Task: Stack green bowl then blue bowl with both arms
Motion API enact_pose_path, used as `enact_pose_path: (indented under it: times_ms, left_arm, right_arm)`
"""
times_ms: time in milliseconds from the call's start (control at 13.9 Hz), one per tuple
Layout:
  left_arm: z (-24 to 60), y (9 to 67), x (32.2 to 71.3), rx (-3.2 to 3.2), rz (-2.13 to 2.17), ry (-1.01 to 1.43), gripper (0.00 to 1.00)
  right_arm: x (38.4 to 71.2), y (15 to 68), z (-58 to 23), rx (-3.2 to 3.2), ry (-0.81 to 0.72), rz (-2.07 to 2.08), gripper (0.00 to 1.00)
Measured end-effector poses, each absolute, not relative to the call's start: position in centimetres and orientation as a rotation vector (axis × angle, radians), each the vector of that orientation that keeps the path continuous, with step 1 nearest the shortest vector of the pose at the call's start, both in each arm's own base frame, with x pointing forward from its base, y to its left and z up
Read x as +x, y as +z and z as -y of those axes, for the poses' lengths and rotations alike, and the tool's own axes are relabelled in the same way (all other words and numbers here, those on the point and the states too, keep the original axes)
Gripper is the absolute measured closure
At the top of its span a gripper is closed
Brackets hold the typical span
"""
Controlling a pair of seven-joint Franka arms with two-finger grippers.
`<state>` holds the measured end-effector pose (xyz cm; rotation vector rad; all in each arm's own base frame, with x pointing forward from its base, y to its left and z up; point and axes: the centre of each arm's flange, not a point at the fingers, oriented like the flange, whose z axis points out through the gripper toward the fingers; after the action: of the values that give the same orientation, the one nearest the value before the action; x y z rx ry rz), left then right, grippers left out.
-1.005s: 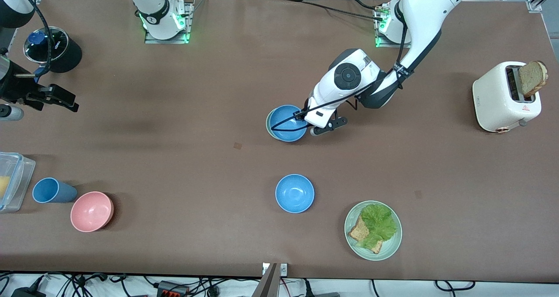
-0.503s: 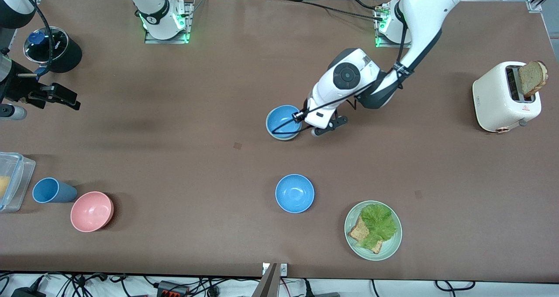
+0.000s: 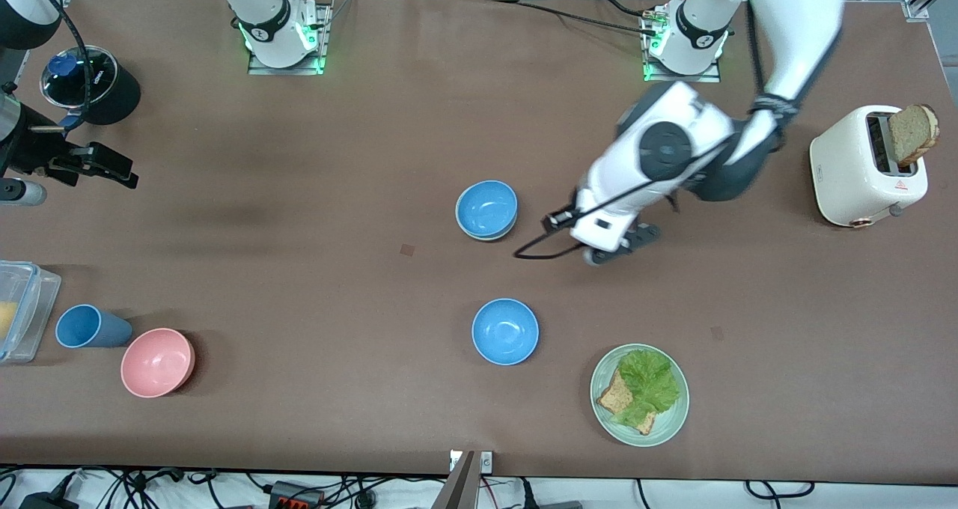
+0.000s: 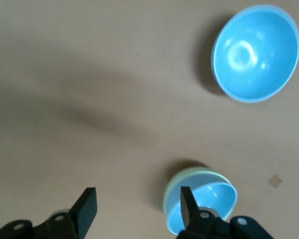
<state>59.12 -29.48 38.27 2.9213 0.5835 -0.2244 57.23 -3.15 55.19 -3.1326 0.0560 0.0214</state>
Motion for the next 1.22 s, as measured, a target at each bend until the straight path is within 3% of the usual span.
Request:
enact_pose_path:
  times_ms: [215,1005,1221]
  left_arm:
    - [21.4,39.1,62.1,2.927,-0.397,-0.206,0.00]
    - [-1.8,39.1,66.3,3.032,0.204,-0.154,0.00]
    - [-2.9,43.4,65.0,3.105,0.154,-0.165,0.00]
  right_arm:
    - [57.2,55.2,3.2,-3.133,0.021,-0.056,0.00]
    - [57.3,55.4,3.2,-3.133,0.011,-0.056,0.00]
    - [57.2,55.5,3.2,-3.133,0.006,-0.056,0.00]
